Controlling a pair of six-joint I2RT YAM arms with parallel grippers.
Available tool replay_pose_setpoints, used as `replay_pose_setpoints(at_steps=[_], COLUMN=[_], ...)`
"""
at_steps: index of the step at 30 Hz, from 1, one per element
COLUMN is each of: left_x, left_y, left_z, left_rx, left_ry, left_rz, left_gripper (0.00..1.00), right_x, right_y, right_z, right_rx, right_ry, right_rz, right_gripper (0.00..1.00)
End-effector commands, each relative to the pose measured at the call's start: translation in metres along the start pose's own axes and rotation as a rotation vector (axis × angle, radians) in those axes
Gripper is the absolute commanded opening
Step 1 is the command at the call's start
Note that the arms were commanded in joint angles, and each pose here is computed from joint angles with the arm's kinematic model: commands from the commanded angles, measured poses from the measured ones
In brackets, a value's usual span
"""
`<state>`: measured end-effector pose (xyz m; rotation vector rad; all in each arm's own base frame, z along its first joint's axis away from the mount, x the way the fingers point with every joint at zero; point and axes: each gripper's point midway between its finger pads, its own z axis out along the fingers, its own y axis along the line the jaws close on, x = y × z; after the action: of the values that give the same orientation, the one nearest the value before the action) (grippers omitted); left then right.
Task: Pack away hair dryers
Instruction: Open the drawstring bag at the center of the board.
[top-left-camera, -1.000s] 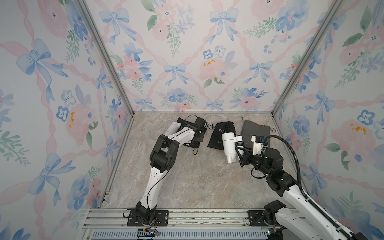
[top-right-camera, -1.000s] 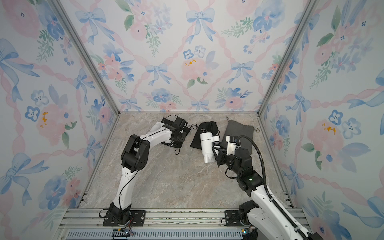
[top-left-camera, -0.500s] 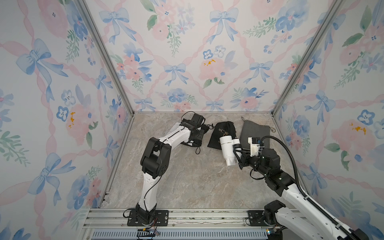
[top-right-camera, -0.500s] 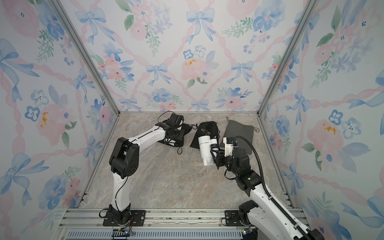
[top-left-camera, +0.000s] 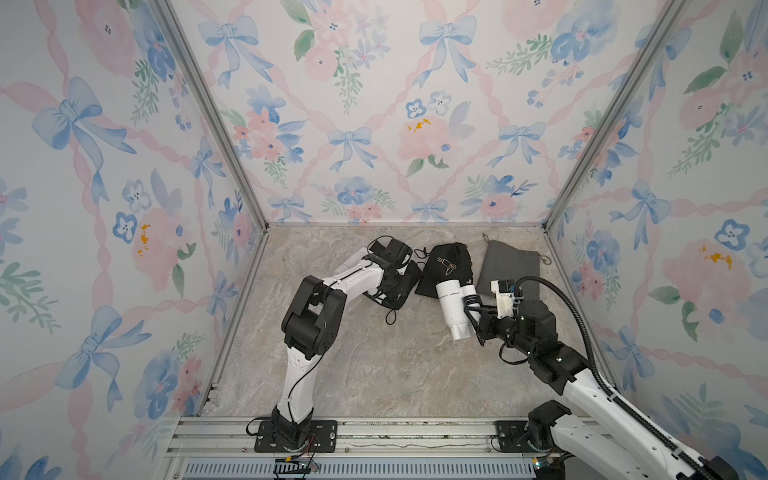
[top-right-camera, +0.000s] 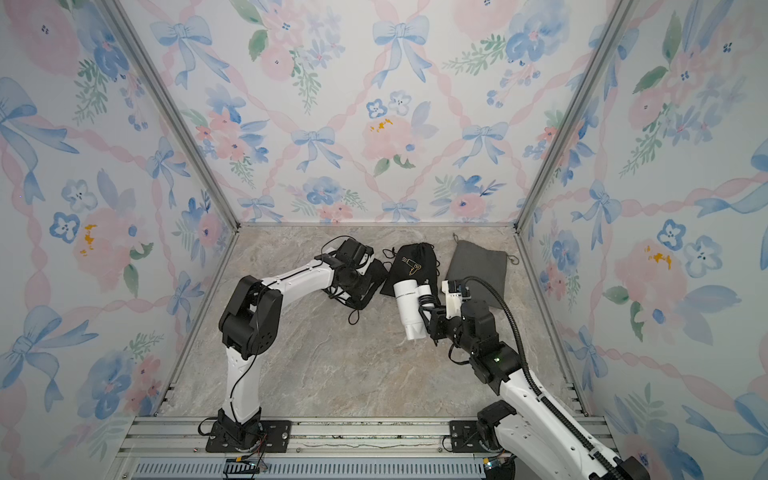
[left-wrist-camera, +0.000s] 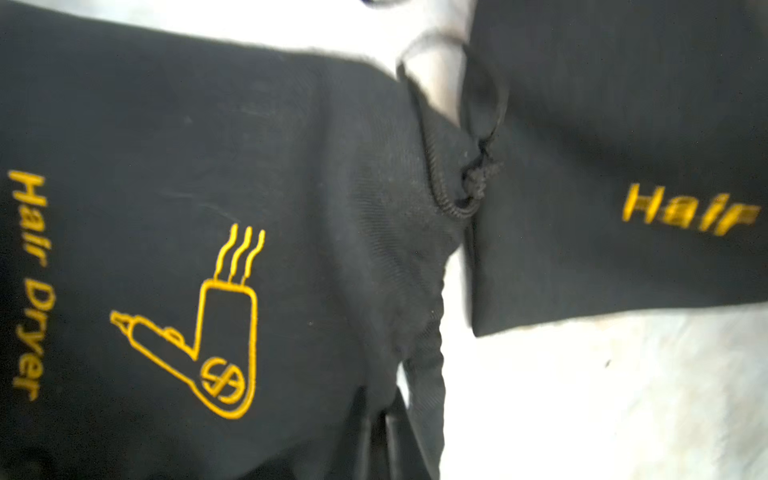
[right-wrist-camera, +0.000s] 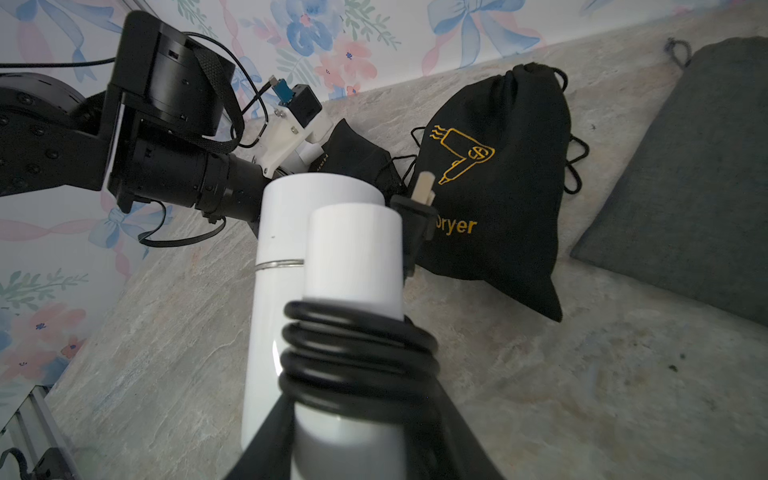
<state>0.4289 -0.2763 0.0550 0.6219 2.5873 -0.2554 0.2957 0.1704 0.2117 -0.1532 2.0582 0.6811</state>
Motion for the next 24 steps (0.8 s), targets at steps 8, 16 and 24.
replay_pose_setpoints(at_steps=[8,16,24], left_x=[-0.015,-0.009,0.008], left_y=[-0.004,0.011,0.004], left_z=[-0.048,-0.075,-0.084], left_rx=[-0.001,-0.036,0.006], left_ry=[-0.085,-0.117,-0.103], left_rz=[0.020,-0.010,-0.001], left_gripper=[0.00,0.00,0.00], right_x=[0.009,0.032,0.044], right_y=[0.014,0.035,0.050], right_z=[0.004,0.025,0.058], right_rx=[-0.048,-0.061,-0.066], right_ry=[0.018,0.094,0.159], right_rz=[-0.057,-0.124,-0.174], right_gripper=[0.28,0.28,0.28])
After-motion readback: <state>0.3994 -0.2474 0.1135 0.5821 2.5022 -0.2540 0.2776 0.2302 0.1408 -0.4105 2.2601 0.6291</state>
